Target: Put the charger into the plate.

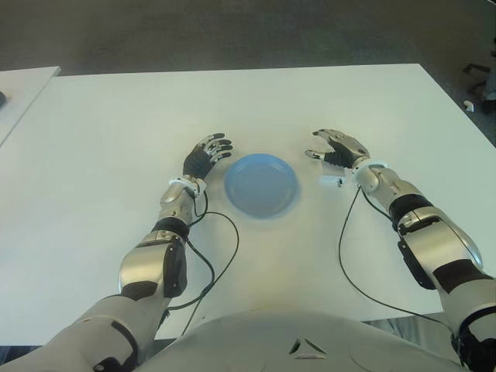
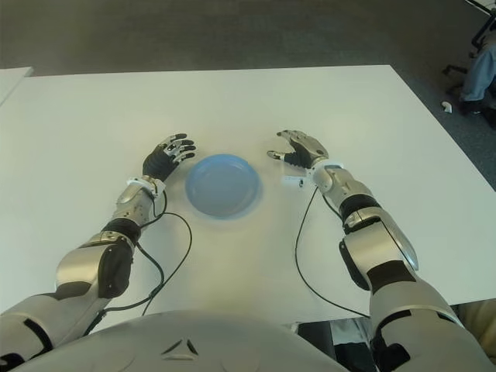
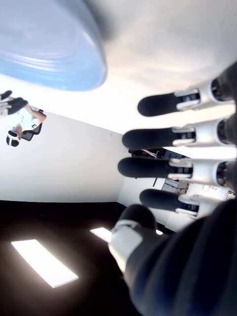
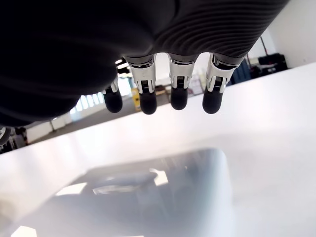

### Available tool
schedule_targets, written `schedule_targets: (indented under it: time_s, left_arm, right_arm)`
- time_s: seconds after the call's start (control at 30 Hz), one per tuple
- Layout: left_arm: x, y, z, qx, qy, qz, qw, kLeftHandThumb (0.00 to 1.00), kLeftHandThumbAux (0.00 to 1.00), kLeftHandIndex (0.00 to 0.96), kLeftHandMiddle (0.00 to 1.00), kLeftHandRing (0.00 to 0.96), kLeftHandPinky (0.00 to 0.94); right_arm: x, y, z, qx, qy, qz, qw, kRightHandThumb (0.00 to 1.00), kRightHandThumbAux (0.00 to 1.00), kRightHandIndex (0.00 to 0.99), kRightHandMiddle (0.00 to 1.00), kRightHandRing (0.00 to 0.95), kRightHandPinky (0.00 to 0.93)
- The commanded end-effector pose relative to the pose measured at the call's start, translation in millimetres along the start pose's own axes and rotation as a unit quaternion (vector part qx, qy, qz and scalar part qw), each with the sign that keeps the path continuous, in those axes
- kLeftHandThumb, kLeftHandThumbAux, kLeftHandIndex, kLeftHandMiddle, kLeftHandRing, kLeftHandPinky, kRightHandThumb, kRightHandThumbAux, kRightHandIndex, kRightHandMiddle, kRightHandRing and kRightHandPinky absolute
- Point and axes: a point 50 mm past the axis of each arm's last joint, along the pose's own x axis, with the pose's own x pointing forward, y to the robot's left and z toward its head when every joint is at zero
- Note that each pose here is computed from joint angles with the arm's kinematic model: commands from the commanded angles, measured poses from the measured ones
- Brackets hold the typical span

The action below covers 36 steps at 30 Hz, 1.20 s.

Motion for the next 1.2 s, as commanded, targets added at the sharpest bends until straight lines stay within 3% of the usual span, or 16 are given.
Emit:
schedule_targets:
  time_s: [0.03,0.3,0.7,1.2]
  left_arm:
    - [-9.1,3.5,-19,-0.006,0.046,0.019,0.999,0.005,0.552,0.296,0.378,0.342,0.317]
    - [-8.9,3.9,-19,0.007,0.053,0.023,0.998,0.004,0.547,0.293,0.379,0.337,0.306]
    - [-8.3,4.4,-19,0.01,0.058,0.029,0.998,0.0,0.55,0.293,0.379,0.341,0.318]
    - [-8.6,5.0,-18,0.002,0.052,0.024,0.998,0.0,0.557,0.305,0.382,0.349,0.326]
  right_arm:
    - [-6.6,9.2,-3,-0.007,-0.008,0.018,1.0,0.339,0.144,0.0,0.0,0.0,0.0]
    - [-17.6,16.1,-8,-0.009,-0.021,0.038,0.999,0.352,0.142,0.0,0.0,0.0,0.0]
    - [-31.1,5.7,-17,-0.032,-0.052,0.078,0.995,0.331,0.136,0.0,0.0,0.0,0.0]
    - [-31.6,-7.9,-21,-0.075,-0.059,0.098,0.991,0.323,0.119,0.0,0.0,0.0,0.0]
